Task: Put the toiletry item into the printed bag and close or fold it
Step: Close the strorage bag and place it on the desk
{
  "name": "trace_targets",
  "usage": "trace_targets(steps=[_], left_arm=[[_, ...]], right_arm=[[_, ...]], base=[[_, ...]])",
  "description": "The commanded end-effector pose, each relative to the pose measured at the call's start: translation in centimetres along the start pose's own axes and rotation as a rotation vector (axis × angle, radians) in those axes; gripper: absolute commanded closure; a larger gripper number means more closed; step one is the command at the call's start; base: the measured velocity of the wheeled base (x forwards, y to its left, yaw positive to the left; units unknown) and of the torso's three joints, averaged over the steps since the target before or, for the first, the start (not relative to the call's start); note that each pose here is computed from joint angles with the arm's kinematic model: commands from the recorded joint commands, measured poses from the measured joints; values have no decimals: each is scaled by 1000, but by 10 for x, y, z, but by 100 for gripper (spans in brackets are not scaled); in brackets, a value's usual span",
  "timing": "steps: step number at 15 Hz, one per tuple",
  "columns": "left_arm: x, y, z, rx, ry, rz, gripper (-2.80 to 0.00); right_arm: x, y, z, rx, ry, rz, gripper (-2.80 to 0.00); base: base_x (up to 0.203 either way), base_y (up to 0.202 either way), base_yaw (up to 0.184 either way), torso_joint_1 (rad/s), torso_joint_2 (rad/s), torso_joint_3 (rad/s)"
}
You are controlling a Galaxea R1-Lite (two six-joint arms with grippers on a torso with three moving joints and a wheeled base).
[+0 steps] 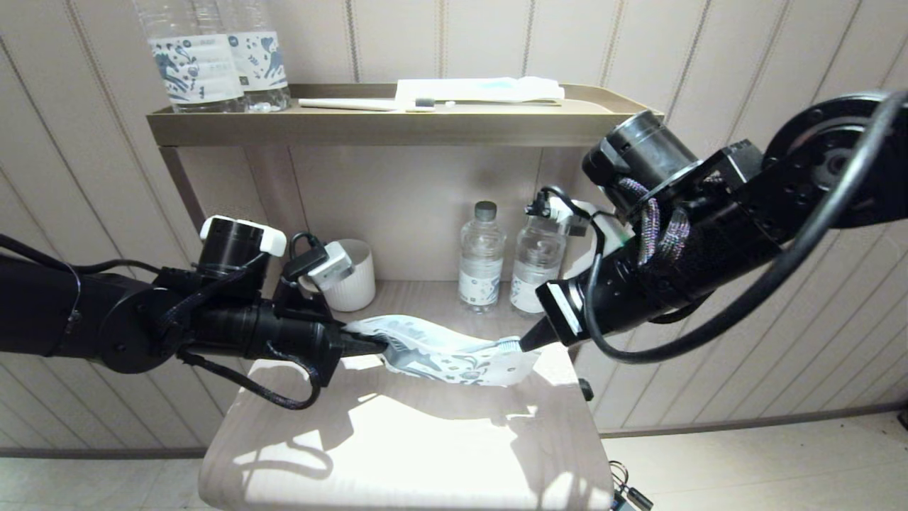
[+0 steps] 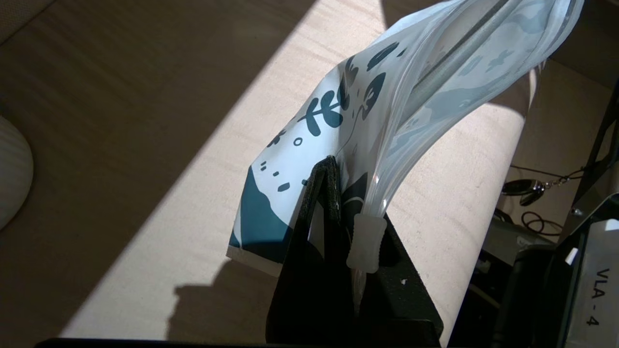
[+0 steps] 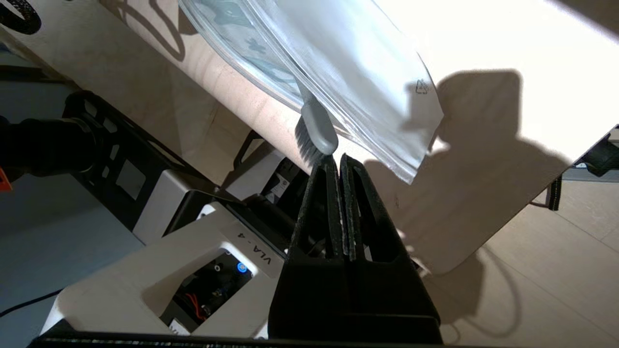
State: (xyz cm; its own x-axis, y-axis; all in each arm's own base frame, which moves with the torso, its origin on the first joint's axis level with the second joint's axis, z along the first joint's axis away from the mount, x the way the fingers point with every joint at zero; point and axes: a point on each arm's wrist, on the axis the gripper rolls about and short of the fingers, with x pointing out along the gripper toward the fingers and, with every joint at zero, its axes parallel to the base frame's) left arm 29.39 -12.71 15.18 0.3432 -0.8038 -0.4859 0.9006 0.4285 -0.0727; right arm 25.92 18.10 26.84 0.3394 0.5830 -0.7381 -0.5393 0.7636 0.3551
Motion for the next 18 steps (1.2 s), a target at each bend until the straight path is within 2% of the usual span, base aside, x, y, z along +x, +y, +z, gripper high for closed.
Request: trace_targets(steps=[1, 8, 12, 18], left_arm=[[1, -1, 0, 3, 0, -7, 0], [4, -3, 0, 5, 4, -16, 0], [5, -2, -2, 1, 9, -17, 0], [5, -2, -2, 1, 9, -17, 0]], right_arm=[[11, 2, 4, -3, 20, 7, 0], [9, 9, 12, -18, -8, 20, 0], [-28, 20, 3, -44, -75, 38, 0], [-18, 11, -9, -17, -16, -8, 0]], base=[[0, 0, 0, 0, 0, 0], [0, 0, 0, 0, 0, 0], [0, 0, 0, 0, 0, 0], [0, 0, 0, 0, 0, 0]])
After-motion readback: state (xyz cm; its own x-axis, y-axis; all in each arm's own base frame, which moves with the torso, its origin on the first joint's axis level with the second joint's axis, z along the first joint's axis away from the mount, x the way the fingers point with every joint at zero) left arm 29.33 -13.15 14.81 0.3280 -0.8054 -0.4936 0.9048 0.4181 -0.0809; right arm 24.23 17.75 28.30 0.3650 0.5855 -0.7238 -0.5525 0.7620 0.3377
